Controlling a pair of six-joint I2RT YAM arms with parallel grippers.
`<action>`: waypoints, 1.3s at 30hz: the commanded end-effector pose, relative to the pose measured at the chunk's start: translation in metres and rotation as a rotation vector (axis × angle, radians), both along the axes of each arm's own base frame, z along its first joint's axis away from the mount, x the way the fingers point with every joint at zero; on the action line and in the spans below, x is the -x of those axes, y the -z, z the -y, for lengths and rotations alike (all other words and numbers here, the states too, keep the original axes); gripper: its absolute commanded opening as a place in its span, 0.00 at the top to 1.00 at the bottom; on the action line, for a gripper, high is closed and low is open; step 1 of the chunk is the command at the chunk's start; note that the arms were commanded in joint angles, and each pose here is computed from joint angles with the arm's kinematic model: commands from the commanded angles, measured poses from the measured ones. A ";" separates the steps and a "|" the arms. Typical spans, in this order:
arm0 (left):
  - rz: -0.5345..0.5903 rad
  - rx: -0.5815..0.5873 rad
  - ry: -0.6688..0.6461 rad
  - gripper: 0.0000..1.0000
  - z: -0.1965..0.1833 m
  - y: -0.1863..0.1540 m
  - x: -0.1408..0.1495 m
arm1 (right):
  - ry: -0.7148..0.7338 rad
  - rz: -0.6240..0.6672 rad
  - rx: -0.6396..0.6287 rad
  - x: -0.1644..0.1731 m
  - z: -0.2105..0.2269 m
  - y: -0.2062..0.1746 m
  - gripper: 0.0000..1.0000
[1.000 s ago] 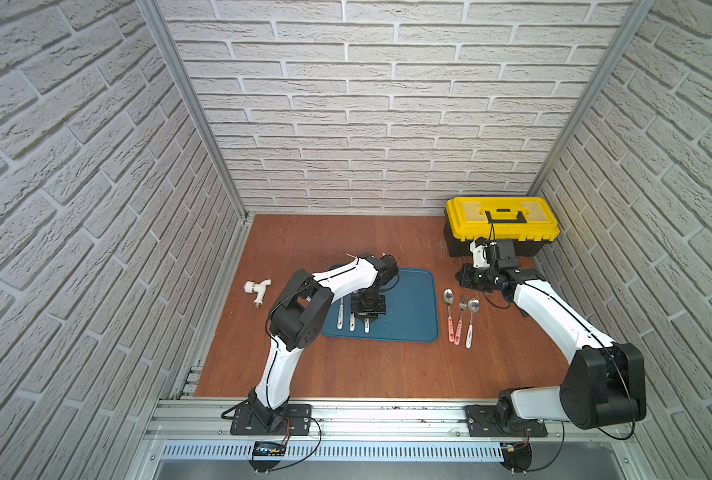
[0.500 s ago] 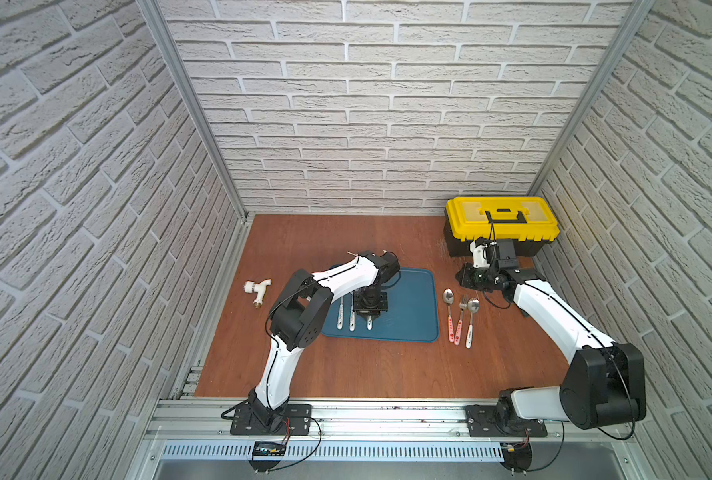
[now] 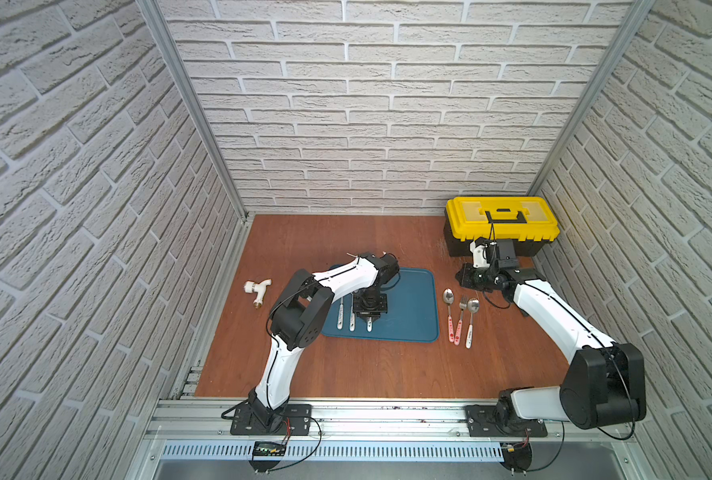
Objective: Set the spoon and fork side by side
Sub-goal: Place the fork on the tray, then pick up the spoon from the center of the board.
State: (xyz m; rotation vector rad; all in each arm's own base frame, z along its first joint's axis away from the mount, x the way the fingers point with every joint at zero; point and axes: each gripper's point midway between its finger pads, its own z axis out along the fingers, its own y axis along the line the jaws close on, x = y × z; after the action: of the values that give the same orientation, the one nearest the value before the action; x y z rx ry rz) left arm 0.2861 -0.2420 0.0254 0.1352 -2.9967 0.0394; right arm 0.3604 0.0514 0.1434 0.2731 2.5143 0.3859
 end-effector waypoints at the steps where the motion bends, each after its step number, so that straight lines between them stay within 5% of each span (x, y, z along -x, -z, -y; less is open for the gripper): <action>1: -0.031 -0.014 -0.002 0.77 -0.001 0.008 0.007 | 0.002 0.046 -0.013 -0.001 -0.001 -0.009 0.79; 13: -0.025 -0.016 -0.001 0.63 -0.002 0.000 0.009 | 0.002 0.047 -0.010 -0.001 -0.001 -0.010 0.77; 18: 0.065 -0.031 0.019 0.60 -0.008 -0.038 -0.001 | 0.032 0.047 0.033 0.000 0.008 -0.011 0.76; 23: 0.200 -0.039 0.043 0.53 -0.023 -0.092 -0.006 | 0.165 -0.112 0.180 0.015 0.041 0.017 0.68; 29: 0.360 -0.021 0.019 0.51 -0.050 -0.134 -0.003 | 0.226 -0.325 0.127 0.040 0.037 0.062 0.66; 39: 0.389 0.089 0.029 0.51 -0.070 -0.139 0.000 | 0.267 -0.495 0.138 0.107 0.040 0.081 0.70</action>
State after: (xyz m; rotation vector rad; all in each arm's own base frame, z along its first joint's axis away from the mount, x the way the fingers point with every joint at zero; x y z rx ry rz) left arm 0.2816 -0.1706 0.1602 0.1456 -3.3563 0.1459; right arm 0.2715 0.0141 0.0523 0.6725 2.9115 0.0562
